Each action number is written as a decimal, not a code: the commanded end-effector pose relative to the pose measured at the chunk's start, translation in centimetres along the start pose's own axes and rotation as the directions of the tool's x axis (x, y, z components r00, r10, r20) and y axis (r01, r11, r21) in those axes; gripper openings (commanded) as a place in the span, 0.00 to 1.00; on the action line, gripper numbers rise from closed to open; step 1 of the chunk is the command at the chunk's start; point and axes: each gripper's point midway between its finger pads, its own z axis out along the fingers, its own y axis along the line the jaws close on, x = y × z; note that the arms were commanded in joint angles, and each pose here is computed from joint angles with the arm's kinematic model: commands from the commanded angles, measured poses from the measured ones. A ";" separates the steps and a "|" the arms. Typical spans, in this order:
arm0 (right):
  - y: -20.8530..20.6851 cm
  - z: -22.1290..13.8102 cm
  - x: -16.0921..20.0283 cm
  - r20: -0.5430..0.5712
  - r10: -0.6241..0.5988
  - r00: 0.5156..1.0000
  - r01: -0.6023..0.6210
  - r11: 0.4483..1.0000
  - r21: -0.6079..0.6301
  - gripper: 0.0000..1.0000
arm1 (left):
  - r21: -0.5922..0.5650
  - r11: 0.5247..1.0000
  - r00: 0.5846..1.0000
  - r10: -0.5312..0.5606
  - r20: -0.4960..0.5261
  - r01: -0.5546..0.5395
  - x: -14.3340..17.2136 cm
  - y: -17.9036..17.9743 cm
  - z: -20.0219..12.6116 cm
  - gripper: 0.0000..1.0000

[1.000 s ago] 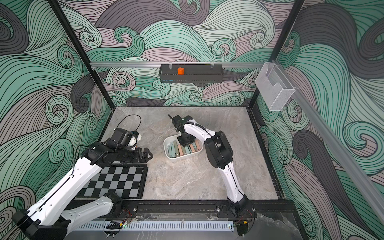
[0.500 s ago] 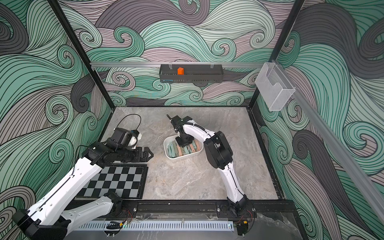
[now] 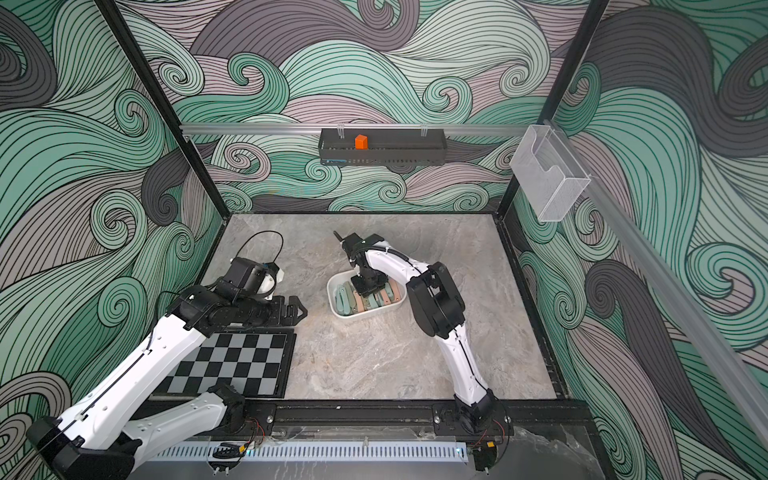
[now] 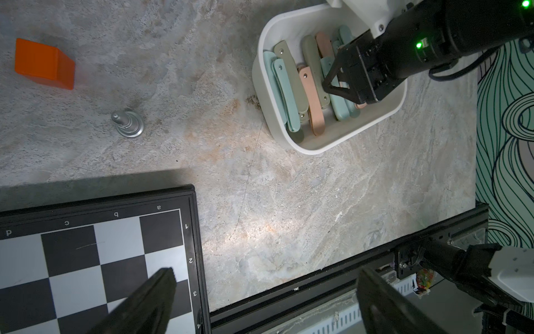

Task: Take the fruit knife out of the storage box
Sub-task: Pick up the fruit knife from the storage box.

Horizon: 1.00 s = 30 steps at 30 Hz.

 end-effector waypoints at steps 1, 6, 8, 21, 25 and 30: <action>0.3 1.5 1.0 -0.056 -0.006 0.998 0.006 1.000 -0.015 0.34 | 0.015 1.000 1.000 -0.010 -0.006 0.010 0.0 -0.2 0.1 0.99; 0.1 1.6 1.0 -0.057 -0.012 0.998 0.011 1.000 -0.009 0.27 | 0.019 1.000 1.000 -0.018 -0.007 0.019 0.1 -0.2 0.2 0.99; 0.0 1.5 1.0 -0.054 -0.015 0.998 0.015 1.000 -0.005 0.23 | 0.019 1.000 1.000 -0.018 -0.006 0.018 0.0 -0.2 0.2 0.99; -0.7 -1.4 -0.1 0.011 -0.011 1.000 0.011 1.000 0.012 0.21 | 0.018 1.000 1.000 0.001 0.011 -0.001 -1.0 -0.8 -0.8 0.99; -0.9 -2.8 -0.5 0.040 0.010 0.999 -0.010 1.000 -0.007 0.22 | 0.014 1.000 1.000 0.022 0.013 -0.022 -1.4 -1.0 -1.0 0.99; -1.0 -3.5 -0.7 0.056 0.019 0.998 -0.018 1.000 -0.013 0.21 | 0.012 0.999 0.999 0.044 0.011 -0.044 -2.0 -1.3 -1.1 0.99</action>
